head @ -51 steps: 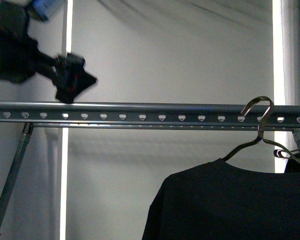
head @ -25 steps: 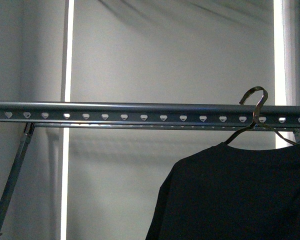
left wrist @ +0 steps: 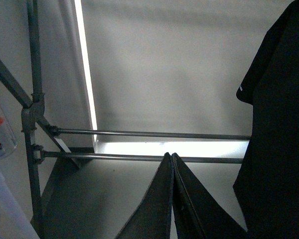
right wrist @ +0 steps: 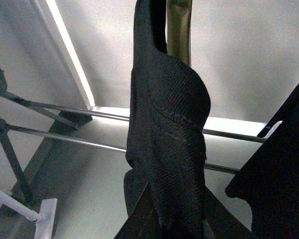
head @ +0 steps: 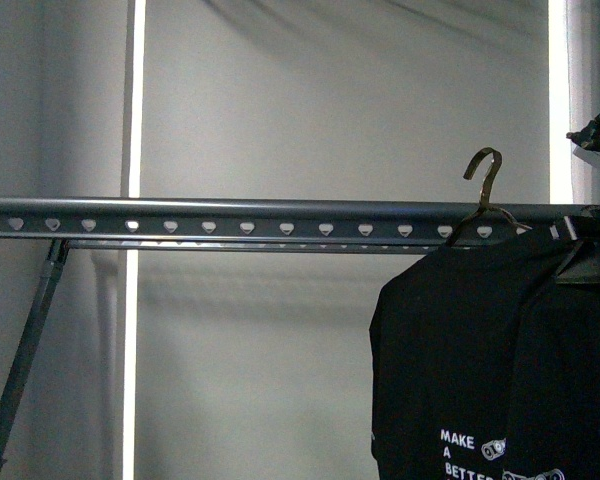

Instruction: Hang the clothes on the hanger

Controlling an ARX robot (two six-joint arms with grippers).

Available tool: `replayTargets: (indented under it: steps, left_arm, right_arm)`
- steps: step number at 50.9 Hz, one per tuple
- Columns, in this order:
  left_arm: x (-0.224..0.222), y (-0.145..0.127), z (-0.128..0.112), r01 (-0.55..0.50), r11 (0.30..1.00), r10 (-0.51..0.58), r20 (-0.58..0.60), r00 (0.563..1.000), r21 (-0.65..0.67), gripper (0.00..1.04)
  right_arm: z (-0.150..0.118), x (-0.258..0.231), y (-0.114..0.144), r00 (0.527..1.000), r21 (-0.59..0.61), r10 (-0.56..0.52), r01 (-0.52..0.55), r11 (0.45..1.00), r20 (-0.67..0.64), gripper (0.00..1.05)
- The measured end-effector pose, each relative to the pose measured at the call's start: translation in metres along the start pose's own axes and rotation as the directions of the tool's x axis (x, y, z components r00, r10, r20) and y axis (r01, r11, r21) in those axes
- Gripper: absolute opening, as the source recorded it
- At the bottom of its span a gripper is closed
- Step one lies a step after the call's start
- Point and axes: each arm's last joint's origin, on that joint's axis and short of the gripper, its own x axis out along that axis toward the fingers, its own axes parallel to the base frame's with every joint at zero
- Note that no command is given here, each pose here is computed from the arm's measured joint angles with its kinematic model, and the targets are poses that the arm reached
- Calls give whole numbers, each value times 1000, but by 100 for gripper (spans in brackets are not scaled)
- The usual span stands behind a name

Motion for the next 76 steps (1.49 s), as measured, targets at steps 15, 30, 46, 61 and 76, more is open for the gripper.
replayTargets:
  steps: [15, 30, 46, 61, 76]
  left_arm:
    - [-21, 0, -27, -3, 1000, 3, 6, 1000, 1, 4]
    - [-35, 0, -41, -3, 1000, 3, 8, 1000, 1, 4]
    - [-44, 0, -49, -3, 1000, 3, 7, 1000, 1, 4]
    - [-50, 0, -53, -3, 1000, 3, 30, 1000, 2, 4]
    - [-54, 0, -53, -3, 1000, 3, 29, 1000, 1, 4]
  right_arm:
    - [-10, 43, -5, 993, 5, -82, 83, 997, -87, 7]
    - [-49, 43, 9, 998, -2, -65, 65, 998, -11, 34]
    - [-106, -95, 42, 958, 37, 44, -57, 998, 283, 87]
    - [-204, -186, 63, 939, 115, -144, 113, 987, 313, 82]
    - [-237, -181, 61, 923, 49, -229, 226, 973, 309, 36]
